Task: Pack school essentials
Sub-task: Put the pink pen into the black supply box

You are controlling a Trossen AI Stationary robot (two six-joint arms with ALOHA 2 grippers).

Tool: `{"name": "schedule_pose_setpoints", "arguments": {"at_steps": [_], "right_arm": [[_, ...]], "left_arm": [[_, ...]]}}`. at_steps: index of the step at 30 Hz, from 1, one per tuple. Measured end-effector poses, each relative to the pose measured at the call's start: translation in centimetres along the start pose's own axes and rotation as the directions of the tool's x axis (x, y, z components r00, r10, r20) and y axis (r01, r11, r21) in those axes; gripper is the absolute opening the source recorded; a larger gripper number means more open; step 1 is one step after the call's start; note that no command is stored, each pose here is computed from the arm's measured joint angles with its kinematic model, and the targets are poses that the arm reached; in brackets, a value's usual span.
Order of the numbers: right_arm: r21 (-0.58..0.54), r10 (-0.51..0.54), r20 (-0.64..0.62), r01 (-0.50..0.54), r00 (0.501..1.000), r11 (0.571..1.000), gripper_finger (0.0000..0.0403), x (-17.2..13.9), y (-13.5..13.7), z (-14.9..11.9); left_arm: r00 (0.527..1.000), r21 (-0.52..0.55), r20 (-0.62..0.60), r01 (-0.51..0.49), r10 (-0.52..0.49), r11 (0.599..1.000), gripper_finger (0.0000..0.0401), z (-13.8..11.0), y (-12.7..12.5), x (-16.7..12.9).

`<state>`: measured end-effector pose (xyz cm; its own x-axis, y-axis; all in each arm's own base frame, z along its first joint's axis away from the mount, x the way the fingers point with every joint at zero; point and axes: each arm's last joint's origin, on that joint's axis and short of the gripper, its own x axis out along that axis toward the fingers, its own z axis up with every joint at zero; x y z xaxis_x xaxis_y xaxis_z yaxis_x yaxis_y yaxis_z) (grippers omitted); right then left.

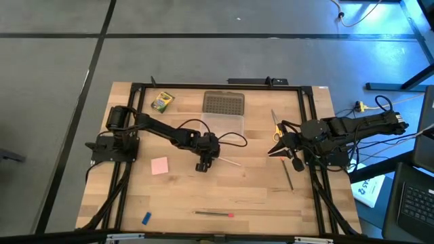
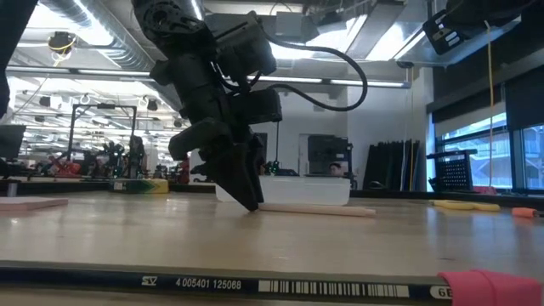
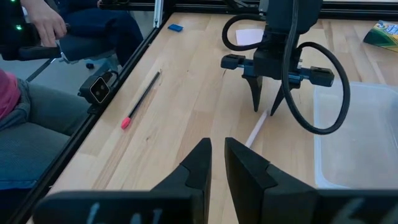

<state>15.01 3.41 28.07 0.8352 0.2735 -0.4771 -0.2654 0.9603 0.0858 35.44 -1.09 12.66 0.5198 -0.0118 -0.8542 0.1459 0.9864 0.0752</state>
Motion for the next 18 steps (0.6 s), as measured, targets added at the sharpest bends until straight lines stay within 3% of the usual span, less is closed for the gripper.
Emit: {"name": "schedule_pose_setpoints", "arguments": {"at_steps": [18], "right_arm": [[0.007, 0.0, 0.0, 0.0, 1.0, 1.0, 0.0049, 0.0, 0.0, 0.0]], "left_arm": [[0.999, -0.037, -0.031, 0.019, -0.02, 0.999, 0.0087, -0.6, 0.1, 1.5]]}}
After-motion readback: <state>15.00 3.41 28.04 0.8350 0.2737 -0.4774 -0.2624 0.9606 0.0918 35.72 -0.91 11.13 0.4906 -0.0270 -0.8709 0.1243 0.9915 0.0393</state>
